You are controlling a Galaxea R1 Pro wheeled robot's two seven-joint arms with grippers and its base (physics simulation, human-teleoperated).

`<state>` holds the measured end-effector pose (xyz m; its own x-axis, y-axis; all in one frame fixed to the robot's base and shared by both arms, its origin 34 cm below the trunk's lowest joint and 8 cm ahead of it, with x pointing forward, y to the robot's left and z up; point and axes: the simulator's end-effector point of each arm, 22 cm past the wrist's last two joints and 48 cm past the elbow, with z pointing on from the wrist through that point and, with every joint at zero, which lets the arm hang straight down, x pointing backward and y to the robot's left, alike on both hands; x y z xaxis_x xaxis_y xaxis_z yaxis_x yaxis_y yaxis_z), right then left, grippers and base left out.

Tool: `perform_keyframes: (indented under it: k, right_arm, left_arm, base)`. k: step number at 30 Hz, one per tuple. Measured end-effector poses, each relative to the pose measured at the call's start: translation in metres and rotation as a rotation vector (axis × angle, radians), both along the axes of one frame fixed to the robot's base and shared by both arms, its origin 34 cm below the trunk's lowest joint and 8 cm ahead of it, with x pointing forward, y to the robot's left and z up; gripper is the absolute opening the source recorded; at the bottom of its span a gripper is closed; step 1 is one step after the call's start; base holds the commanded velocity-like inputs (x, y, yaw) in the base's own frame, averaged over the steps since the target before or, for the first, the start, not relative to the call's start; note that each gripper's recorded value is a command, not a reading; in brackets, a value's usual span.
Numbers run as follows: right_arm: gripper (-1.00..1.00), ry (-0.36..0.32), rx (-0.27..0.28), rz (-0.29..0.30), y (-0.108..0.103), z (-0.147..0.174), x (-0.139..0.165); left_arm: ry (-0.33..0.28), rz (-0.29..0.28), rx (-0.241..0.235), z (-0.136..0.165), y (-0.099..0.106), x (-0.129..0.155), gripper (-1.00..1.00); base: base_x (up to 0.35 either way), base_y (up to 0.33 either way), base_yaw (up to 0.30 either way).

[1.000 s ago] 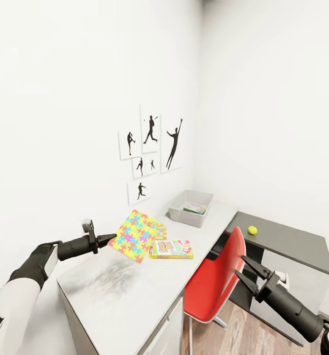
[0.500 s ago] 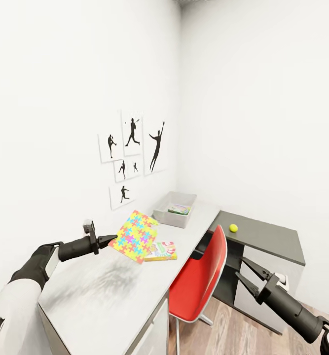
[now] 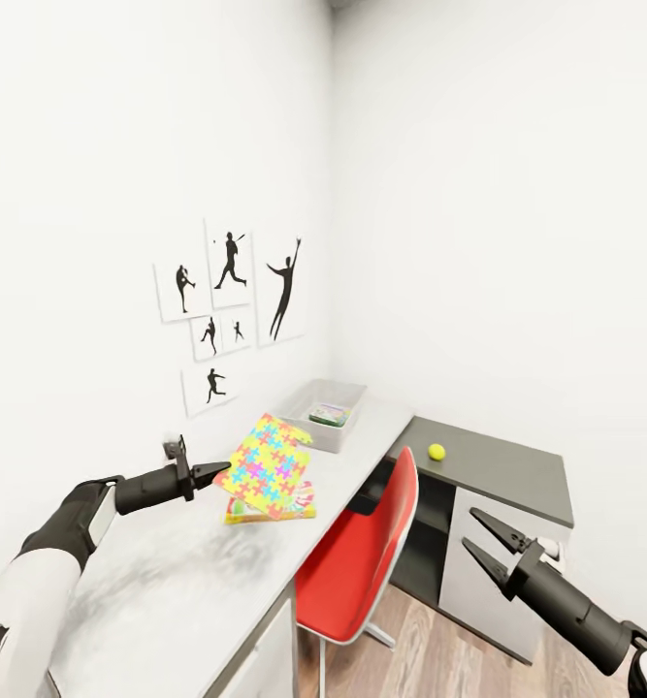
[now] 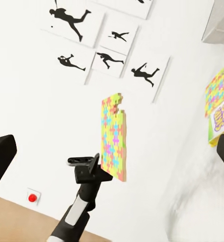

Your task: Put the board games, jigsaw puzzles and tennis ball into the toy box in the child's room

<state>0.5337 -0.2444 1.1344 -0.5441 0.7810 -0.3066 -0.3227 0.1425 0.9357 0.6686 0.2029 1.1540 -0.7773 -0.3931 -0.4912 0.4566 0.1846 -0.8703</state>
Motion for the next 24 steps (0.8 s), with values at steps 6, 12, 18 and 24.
perform_keyframes:
  k: [6, 12, 18, 24]
  right_arm:
    - [1.0, 0.063, -0.067, -0.037, -0.01, -0.017, 0.006]
    - [1.0, 0.099, -0.098, -0.052, -0.014, -0.025, 0.008]
    - [1.0, 0.098, -0.1, -0.053, -0.015, -0.025, 0.008]
    - [1.0, 0.109, -0.1, -0.057, -0.016, -0.029, 0.009]
  left_arm:
    - [0.003, 0.001, 0.009, -0.002, -0.001, 0.001, -1.0]
    - [-0.009, 0.007, 0.02, 0.0, 0.002, 0.001, -1.0]
    - [-0.096, 0.021, 0.054, 0.01, 0.005, 0.004, -1.0]
    - [-0.1, 0.022, 0.054, 0.01, 0.007, 0.004, -1.0]
  base:
    - [0.0, -0.299, 0.0]
    - [0.0, -0.303, 0.0]
    - [0.109, -0.242, 0.0]
    - [0.022, -0.027, 0.039]
